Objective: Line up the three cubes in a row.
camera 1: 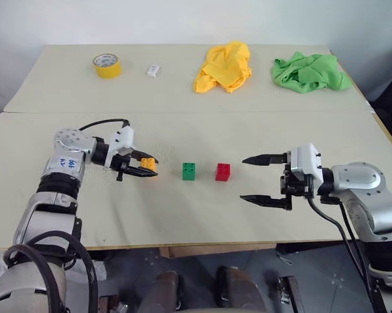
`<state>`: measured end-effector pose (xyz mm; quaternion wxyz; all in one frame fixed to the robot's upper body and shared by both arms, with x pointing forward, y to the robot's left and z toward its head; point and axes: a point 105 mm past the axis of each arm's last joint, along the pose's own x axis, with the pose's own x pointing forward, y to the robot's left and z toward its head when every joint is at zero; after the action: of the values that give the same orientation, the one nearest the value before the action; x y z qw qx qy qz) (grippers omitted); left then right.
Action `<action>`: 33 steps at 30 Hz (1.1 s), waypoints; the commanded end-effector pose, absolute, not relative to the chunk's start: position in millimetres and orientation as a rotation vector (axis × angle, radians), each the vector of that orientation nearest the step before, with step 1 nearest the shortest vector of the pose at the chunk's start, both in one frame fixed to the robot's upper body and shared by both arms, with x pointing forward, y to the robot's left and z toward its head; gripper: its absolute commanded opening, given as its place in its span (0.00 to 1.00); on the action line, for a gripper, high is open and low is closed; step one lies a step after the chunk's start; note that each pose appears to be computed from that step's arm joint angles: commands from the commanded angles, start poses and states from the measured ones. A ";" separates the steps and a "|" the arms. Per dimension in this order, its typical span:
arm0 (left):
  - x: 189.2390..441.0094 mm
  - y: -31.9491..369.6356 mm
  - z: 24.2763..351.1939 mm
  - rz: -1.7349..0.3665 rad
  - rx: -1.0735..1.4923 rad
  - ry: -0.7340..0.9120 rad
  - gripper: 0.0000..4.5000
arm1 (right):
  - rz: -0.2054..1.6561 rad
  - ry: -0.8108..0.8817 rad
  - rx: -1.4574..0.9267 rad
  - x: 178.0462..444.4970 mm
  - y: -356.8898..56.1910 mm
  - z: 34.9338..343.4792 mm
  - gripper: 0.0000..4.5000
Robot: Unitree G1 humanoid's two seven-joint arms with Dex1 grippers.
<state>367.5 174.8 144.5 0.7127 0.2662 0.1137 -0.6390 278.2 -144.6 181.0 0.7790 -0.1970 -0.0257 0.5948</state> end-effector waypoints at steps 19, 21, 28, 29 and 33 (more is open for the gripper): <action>372.6 181.5 180.9 -1.403 0.504 0.119 0.83 | 1.187 -0.117 -0.366 269.3 -151.0 187.4 1.00; 366.4 194.8 190.4 -1.390 0.502 0.075 0.96 | 1.182 -0.135 -0.347 272.7 -152.7 192.2 1.00; 324.9 262.8 223.0 -1.151 0.507 -0.034 0.96 | 1.212 -0.185 -0.449 298.0 -167.6 214.8 1.00; 320.8 267.3 224.5 -1.120 0.509 -0.044 0.96 | 1.219 -0.178 -0.463 300.7 -170.1 215.8 1.00; 309.9 279.2 221.2 -1.045 0.497 -0.026 0.96 | 1.278 -0.104 -0.491 303.0 -176.6 211.3 1.00</action>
<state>312.8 278.9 206.9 0.8341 0.2224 0.0122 -0.5046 305.5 -172.5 209.0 0.7838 -0.2115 -0.0529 0.5815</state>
